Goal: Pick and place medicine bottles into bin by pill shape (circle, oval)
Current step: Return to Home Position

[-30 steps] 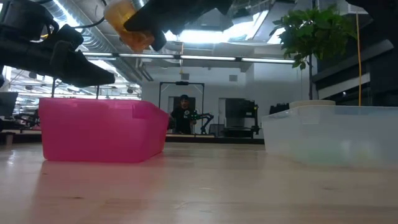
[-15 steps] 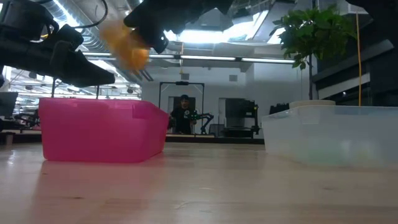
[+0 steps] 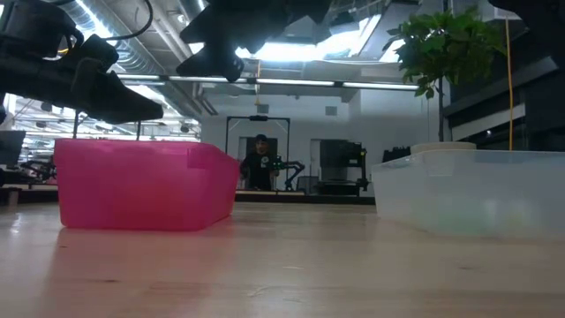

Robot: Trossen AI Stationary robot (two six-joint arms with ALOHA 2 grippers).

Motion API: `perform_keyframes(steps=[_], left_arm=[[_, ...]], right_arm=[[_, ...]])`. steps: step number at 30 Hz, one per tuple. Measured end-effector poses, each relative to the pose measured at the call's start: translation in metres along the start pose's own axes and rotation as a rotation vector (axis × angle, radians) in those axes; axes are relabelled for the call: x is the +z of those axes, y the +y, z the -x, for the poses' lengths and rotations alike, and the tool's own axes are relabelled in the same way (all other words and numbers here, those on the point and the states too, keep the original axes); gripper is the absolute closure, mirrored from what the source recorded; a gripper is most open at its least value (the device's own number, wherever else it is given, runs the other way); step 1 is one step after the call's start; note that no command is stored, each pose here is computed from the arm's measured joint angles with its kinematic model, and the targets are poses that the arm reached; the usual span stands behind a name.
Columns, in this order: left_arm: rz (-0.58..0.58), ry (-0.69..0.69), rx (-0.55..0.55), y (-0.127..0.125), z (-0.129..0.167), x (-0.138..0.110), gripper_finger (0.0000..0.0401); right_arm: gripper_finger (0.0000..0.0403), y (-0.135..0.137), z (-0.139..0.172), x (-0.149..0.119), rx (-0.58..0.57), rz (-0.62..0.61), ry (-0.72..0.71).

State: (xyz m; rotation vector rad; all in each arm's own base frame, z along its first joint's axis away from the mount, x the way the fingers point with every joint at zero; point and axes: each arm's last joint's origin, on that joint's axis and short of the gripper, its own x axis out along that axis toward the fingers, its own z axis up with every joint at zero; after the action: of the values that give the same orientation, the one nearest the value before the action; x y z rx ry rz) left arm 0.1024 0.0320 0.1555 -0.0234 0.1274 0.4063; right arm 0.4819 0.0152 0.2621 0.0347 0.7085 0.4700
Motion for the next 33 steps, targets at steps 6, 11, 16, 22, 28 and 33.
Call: perform_keyframes(steps=[6, 11, 16, 22, 28, 33], left_arm=[[0.0, 0.0, 0.0, 0.0, 0.0, 0.0, 0.0172], [0.0, 0.0, 0.0, 0.0, 0.0, 0.0, 0.0172], [0.0, 0.0, 0.0, 0.0, 0.0, 0.0, 0.0172], [0.0, 0.0, 0.0, 0.0, 0.0, 0.0, 0.0172], [0.0, 0.001, 0.0, 0.0, 0.0, 0.0, 0.0172], [0.0, 0.001, 0.0, 0.0, 0.0, 0.0, 0.0172]], right_arm=[[0.0102, -0.01, 0.005, -0.002, -0.019, 0.059, 0.0], [0.0102, -0.024, 0.018, -0.012, -0.068, -0.163, 0.088], [0.0102, -0.04, 0.034, -0.021, -0.191, -0.298, 0.154], [0.0102, -0.038, 0.051, -0.026, -0.193, -0.318, 0.234], [0.0102, -0.027, 0.087, -0.014, -0.291, -0.272, 0.221], [0.0102, -0.016, 0.108, -0.017, -0.369, -0.259, 0.199]])
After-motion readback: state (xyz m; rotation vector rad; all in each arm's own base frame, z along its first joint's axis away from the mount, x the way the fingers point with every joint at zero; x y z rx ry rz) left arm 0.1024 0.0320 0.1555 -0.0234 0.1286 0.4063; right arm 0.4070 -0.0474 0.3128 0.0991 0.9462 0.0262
